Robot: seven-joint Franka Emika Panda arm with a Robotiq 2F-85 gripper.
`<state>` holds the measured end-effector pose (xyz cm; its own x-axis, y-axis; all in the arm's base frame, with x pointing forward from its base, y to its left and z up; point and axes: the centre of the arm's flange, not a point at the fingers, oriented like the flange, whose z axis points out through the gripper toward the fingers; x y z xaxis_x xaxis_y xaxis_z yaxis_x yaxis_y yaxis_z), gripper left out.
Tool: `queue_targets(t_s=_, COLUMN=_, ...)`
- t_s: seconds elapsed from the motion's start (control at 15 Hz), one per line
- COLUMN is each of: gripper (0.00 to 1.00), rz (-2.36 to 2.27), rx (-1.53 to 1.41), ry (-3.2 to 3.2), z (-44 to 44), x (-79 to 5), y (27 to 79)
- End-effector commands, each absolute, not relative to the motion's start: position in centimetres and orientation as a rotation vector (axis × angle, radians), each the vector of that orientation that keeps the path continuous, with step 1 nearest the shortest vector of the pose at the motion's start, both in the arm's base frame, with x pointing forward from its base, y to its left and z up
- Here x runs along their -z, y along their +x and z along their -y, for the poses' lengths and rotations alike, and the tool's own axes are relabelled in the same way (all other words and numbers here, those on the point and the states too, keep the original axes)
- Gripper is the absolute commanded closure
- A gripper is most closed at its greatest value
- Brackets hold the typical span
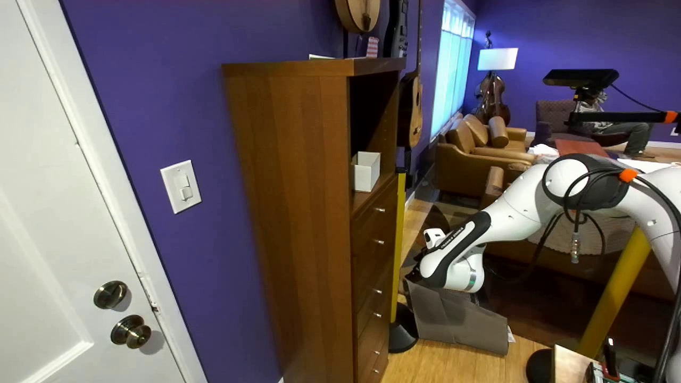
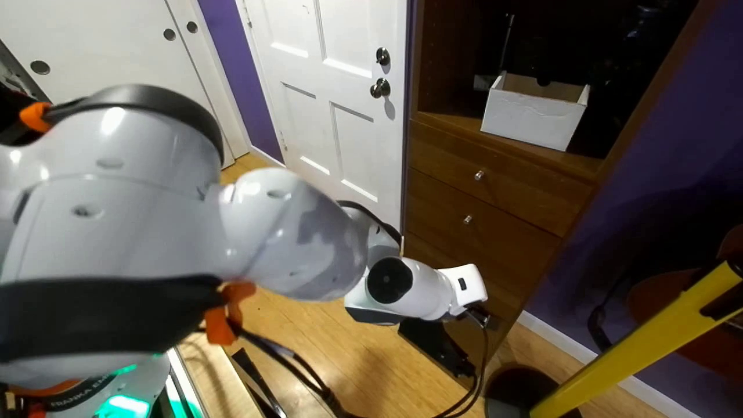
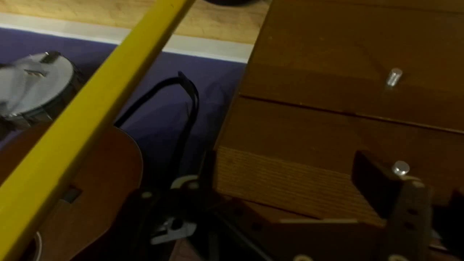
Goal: Close the open drawer
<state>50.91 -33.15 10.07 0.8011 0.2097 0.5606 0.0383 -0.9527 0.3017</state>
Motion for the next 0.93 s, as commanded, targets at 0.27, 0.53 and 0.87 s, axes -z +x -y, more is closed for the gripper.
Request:
queue_targets(t_s=0.27, gripper=0.00, rz=-0.022, rx=-0.398, ry=2.802, z=23.9, x=-13.7, y=46.9)
queue_targets(t_s=0.53, gripper=0.00, rz=0.059, rx=-0.245, ry=3.011, z=18.8, x=-15.6, y=46.0)
queue_targets(t_s=0.87, gripper=0.00, rz=0.036, rx=-0.060, ry=3.240, z=15.0, x=-18.8, y=45.1)
